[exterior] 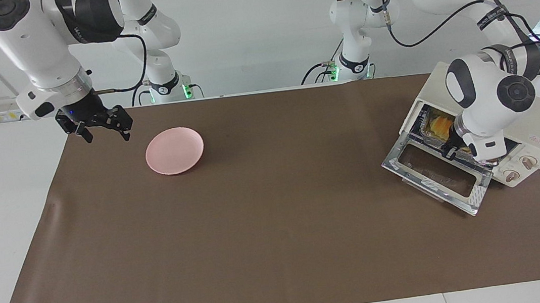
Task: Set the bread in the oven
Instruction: 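Lower the foil tray into the oven with the left gripper, then open the left gripper and draw it back from the oven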
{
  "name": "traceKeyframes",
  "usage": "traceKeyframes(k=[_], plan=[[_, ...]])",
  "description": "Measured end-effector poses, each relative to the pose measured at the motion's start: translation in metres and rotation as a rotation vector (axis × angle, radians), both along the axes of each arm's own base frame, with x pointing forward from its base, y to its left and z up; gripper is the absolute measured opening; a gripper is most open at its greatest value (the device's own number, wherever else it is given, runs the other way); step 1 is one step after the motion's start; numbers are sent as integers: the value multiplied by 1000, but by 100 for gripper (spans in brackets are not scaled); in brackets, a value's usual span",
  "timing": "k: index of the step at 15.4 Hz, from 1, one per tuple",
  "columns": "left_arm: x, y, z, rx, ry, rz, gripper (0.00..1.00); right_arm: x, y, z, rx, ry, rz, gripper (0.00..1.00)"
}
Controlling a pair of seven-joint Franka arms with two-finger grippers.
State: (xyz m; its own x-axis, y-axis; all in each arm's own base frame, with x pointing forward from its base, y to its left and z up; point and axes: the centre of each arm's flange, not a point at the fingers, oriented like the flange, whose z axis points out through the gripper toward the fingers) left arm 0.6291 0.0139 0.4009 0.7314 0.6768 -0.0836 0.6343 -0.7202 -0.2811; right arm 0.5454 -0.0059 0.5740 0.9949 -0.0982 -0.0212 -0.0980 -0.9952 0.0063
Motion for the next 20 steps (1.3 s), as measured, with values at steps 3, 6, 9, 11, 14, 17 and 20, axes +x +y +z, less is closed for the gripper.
traceKeyframes(k=[3,6,9,11,14,17,20], plan=[[0,0,2,-11,3,-52,28,0,0,0,0,0,0,100],[1,0,4,4,0,-77,59,0,0,0,0,0,0,100],[6,-3,16,22,-38,-119,90,0,0,0,0,0,0,100],[14,-8,40,22,-81,-142,100,0,0,0,0,0,0,100],[15,-12,84,15,-84,-177,100,0,0,0,0,0,0,100],[13,-29,123,-18,-75,-305,100,0,0,0,0,0,0,100],[-4,-35,160,-105,-48,-431,100,0,0,0,0,0,0,100]])
